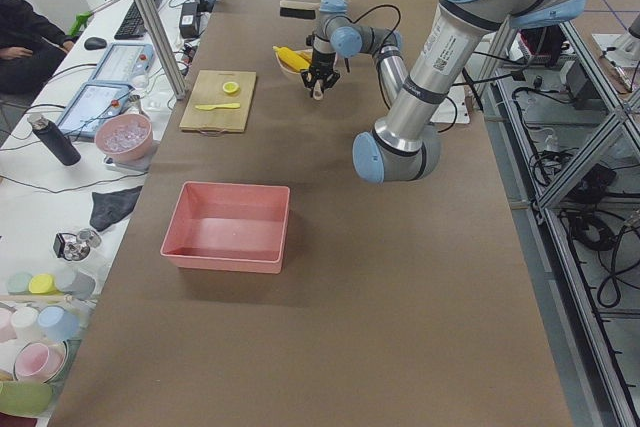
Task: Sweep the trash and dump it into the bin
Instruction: 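Carry the dustpan with the left gripper over the pink bin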
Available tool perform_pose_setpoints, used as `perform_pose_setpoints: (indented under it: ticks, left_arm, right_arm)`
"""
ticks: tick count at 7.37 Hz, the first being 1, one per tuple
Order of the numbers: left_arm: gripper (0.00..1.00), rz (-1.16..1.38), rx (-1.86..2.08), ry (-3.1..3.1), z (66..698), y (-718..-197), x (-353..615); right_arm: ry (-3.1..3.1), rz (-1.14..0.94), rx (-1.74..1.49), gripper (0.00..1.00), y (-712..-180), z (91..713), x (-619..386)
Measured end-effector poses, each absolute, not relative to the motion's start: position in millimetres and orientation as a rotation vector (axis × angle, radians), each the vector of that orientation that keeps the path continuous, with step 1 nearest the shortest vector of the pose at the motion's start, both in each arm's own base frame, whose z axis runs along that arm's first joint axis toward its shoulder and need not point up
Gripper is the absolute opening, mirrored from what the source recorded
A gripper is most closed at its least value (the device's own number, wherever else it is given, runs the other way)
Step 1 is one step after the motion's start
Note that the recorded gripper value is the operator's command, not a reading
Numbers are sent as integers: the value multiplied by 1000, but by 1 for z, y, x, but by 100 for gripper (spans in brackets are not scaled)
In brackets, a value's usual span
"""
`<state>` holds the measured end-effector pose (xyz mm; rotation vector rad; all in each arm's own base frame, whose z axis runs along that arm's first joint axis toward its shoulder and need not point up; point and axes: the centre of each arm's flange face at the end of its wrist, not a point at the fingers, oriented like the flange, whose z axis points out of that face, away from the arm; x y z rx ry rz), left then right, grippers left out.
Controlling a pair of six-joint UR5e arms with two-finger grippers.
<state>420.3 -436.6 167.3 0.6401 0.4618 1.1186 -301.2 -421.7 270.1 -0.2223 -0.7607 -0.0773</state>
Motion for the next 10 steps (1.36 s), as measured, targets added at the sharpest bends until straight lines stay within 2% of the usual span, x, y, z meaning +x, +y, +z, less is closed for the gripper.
perform_pose_setpoints:
  ticks: [4,10]
  left_arm:
    - [0,1004,595,399,216,-504,292]
    - [0,1073,464,386,363,-567,76]
  right_arm:
    - [-744,-81,-219,0,-419,273,-301]
    - [-725,-112,-198,0,-405,257,-312]
